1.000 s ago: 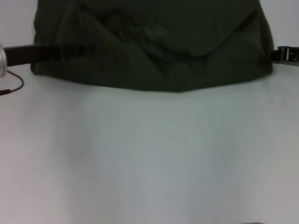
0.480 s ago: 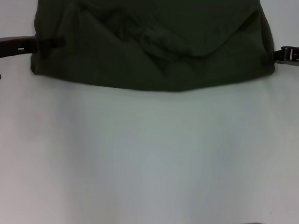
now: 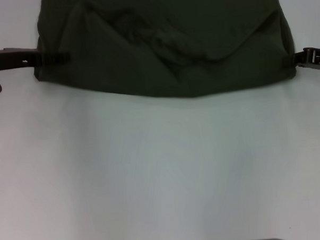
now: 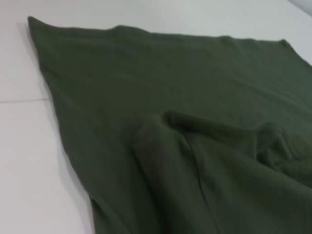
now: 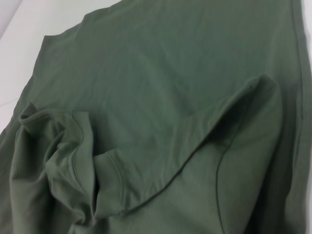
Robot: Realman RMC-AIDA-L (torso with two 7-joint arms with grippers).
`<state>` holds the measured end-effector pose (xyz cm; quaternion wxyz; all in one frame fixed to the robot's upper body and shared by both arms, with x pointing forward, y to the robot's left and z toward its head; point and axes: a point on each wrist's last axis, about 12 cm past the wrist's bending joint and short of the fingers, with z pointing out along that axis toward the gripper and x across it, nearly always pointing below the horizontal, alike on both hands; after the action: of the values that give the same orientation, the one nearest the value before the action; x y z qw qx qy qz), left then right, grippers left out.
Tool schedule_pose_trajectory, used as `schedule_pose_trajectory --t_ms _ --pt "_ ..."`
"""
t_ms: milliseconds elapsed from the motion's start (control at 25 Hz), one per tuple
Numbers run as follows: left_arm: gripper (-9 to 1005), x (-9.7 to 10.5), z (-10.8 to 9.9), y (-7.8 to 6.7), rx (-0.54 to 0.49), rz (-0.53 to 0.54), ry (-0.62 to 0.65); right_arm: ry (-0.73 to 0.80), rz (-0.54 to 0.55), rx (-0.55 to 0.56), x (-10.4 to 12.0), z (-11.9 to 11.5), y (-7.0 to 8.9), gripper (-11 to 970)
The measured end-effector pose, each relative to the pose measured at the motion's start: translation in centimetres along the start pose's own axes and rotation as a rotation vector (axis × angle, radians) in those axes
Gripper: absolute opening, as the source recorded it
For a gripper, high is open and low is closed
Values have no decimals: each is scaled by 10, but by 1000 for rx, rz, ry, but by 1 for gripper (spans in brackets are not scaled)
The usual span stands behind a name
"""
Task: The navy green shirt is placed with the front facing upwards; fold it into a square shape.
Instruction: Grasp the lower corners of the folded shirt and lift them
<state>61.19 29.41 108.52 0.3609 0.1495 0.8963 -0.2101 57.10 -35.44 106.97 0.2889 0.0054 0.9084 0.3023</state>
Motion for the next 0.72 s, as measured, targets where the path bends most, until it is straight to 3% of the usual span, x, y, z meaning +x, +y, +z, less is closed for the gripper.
schedule_pose_trajectory --t_ms 720 --pt "843 1 4 -13 61 70 90 -5 -2 4 -3 0 0 27"
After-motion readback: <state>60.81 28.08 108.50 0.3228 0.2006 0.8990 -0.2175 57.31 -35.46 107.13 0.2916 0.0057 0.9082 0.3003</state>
